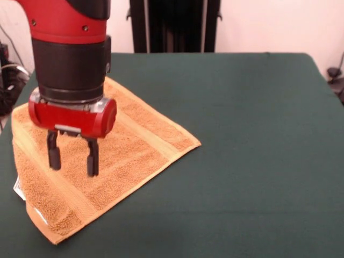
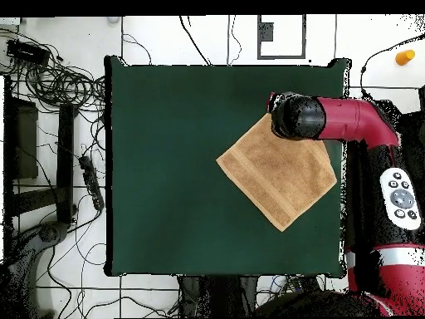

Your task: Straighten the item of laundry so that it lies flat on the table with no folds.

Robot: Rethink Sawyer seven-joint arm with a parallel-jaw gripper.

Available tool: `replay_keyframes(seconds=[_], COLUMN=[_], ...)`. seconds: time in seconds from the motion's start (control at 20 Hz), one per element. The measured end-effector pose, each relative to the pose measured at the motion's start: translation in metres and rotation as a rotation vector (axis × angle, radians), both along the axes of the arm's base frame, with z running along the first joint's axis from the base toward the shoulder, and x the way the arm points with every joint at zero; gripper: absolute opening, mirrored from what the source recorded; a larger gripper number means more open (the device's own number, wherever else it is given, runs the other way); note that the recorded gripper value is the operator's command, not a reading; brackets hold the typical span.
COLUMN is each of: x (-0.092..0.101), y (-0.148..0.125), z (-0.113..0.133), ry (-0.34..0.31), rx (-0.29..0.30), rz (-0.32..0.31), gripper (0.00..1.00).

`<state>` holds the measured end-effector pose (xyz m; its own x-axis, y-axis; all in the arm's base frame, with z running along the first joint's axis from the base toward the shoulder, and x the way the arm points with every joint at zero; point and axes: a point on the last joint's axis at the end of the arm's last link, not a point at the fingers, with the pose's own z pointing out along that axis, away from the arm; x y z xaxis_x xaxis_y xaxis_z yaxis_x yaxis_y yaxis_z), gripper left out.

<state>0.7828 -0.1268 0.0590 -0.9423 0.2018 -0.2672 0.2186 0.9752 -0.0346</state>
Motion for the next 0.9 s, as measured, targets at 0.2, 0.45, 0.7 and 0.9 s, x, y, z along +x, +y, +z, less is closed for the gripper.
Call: replay_keyframes(seconds=[0.2, 0.45, 0.7, 0.9], x=[-0.025, -0.048, -0.078, -0.107], y=[0.004, 0.006, 0.002, -0.003], z=[0.002, -0.001, -0.012, -0.031], ry=[0.048, 0.093, 0.147, 0.183], rx=[0.013, 0.026, 0.012, -0.003], rz=[-0.002, -0.008, -0.008, -0.011], gripper=[1.00, 1.00, 1.00, 1.00])
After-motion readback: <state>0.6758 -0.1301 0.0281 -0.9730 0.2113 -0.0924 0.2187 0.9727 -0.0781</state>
